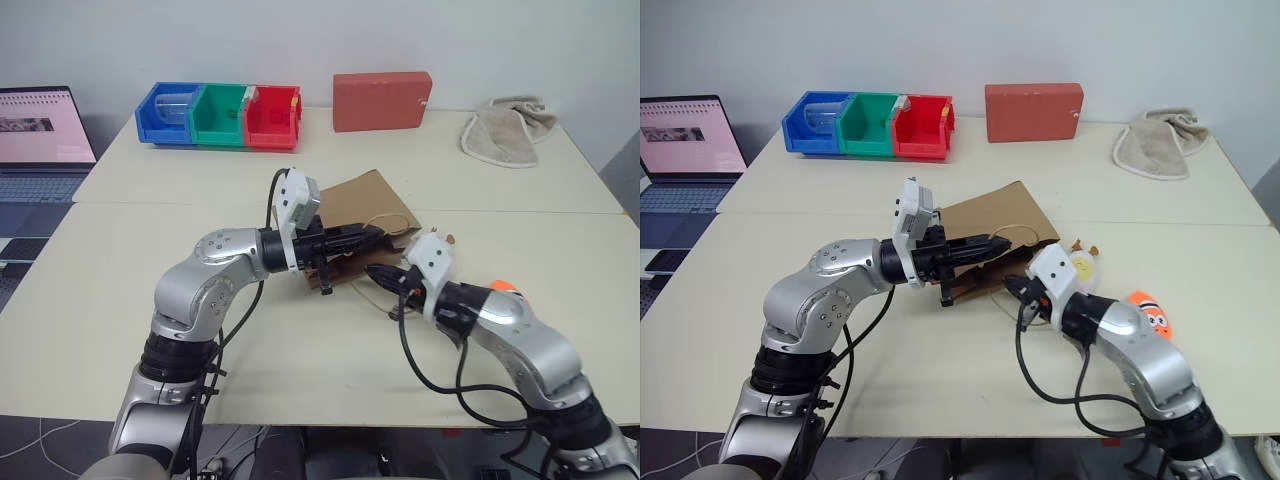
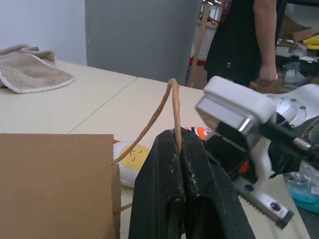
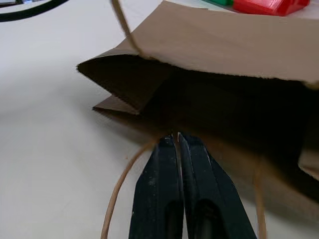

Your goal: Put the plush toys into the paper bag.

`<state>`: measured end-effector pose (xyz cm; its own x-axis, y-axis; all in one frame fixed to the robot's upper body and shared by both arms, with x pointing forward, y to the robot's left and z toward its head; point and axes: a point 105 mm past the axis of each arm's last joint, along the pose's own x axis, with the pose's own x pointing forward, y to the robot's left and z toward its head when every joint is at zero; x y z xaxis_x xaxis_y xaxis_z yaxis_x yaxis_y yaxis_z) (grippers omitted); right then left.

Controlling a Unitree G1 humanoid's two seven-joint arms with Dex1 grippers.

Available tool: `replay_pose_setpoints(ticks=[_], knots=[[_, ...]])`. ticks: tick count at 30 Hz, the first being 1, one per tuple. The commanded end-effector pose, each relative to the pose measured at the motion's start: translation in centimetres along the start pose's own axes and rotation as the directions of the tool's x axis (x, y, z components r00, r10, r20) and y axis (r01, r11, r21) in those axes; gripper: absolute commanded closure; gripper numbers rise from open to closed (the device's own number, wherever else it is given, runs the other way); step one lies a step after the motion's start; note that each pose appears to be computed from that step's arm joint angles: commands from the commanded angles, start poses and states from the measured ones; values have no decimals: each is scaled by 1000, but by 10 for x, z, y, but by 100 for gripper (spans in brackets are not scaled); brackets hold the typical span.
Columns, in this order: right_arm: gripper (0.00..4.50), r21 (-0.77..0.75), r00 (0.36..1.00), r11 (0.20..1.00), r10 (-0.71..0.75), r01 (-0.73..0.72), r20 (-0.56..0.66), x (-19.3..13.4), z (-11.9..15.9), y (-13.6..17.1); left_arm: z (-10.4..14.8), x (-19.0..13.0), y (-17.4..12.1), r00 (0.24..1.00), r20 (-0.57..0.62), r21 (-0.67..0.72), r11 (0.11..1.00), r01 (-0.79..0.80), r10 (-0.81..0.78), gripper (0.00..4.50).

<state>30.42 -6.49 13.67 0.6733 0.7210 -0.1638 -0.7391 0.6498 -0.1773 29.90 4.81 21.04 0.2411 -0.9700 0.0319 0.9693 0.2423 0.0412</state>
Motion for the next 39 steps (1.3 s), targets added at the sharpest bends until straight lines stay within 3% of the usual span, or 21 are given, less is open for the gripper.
replay_pose_setpoints(ticks=[1,9,15,23,29,32,39], knots=[[445,-13,996,996,-84,85,22,7,3,-10,8,1,-7,999,29,14,1000,15,-15,450],[445,-53,987,985,-161,161,6,33,-19,-11,15,0,-8,999,50,-25,1000,14,-13,450],[445,-32,982,987,-162,160,-100,38,-58,4,42,-15,6,992,115,-42,998,-54,59,450],[445,-10,977,985,-173,173,-120,41,-60,5,108,-35,29,971,193,190,965,-179,142,450],[445,-3,982,990,-144,144,-120,45,-58,11,151,-39,39,943,272,389,874,-291,193,450],[445,1,983,990,-142,143,-119,46,-58,11,144,-35,37,951,257,374,889,-263,173,450],[445,17,988,989,-145,146,-52,47,-36,6,90,-25,26,987,113,316,938,-145,114,450]])
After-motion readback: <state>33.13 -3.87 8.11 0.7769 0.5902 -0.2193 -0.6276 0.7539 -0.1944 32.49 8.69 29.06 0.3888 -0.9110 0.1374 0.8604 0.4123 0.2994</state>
